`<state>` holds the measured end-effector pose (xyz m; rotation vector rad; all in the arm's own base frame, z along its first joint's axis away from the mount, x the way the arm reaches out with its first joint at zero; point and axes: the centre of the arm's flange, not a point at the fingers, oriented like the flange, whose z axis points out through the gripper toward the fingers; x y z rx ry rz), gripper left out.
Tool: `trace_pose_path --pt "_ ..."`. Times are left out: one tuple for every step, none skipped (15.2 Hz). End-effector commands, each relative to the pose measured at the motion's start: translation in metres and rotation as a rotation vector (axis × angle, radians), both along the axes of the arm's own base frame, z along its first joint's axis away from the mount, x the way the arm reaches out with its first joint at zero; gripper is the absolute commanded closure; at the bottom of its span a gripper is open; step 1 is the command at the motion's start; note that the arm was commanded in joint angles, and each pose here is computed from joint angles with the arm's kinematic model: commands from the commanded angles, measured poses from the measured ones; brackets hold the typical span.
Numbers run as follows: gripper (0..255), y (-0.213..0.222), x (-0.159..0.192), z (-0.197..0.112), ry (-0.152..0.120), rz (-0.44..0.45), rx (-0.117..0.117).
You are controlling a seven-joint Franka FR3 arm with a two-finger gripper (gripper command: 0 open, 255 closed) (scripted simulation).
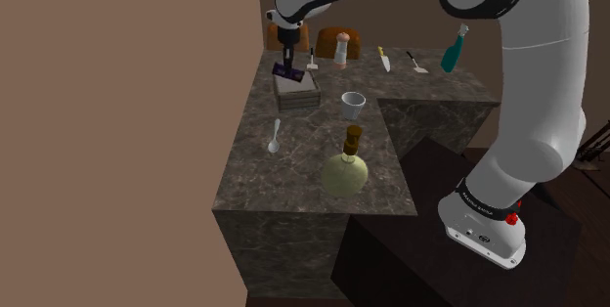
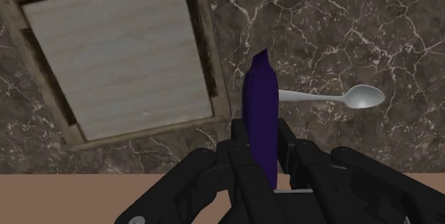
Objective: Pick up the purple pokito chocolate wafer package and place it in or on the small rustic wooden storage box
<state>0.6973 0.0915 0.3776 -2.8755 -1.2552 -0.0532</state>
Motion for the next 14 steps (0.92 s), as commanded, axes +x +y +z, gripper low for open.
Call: trace_pose_path --pt "255 -0.020 0.015 0.003 0.000 0.001 0.000" --pt "255 -0.031 0.023 0.003 0.000 0.001 0.000" --pt "255 -0.041 0.031 0.004 0.000 0.001 0.000" --pt "255 -0.052 0.039 0.004 0.000 0.001 0.000" --pt "255 -0.062 0.047 0.004 0.000 0.001 0.000" --pt "255 -0.073 0.055 0.005 0.000 0.001 0.000" --pt "255 -0.083 0.063 0.005 0.000 0.001 0.000" --pt "255 -0.094 0.071 0.005 0.000 0.001 0.000" --pt "255 -0.104 0.079 0.006 0.000 0.001 0.000" --pt "255 -0.104 0.079 0.000 0.000 0.001 0.000" --pt "255 -0.104 0.079 -0.005 0.000 0.001 0.000" --pt "255 -0.104 0.079 -0.010 0.000 0.001 0.000" --pt "255 -0.104 0.079 -0.015 0.000 0.001 0.000" --pt "255 -0.104 0.079 -0.021 0.000 0.001 0.000"
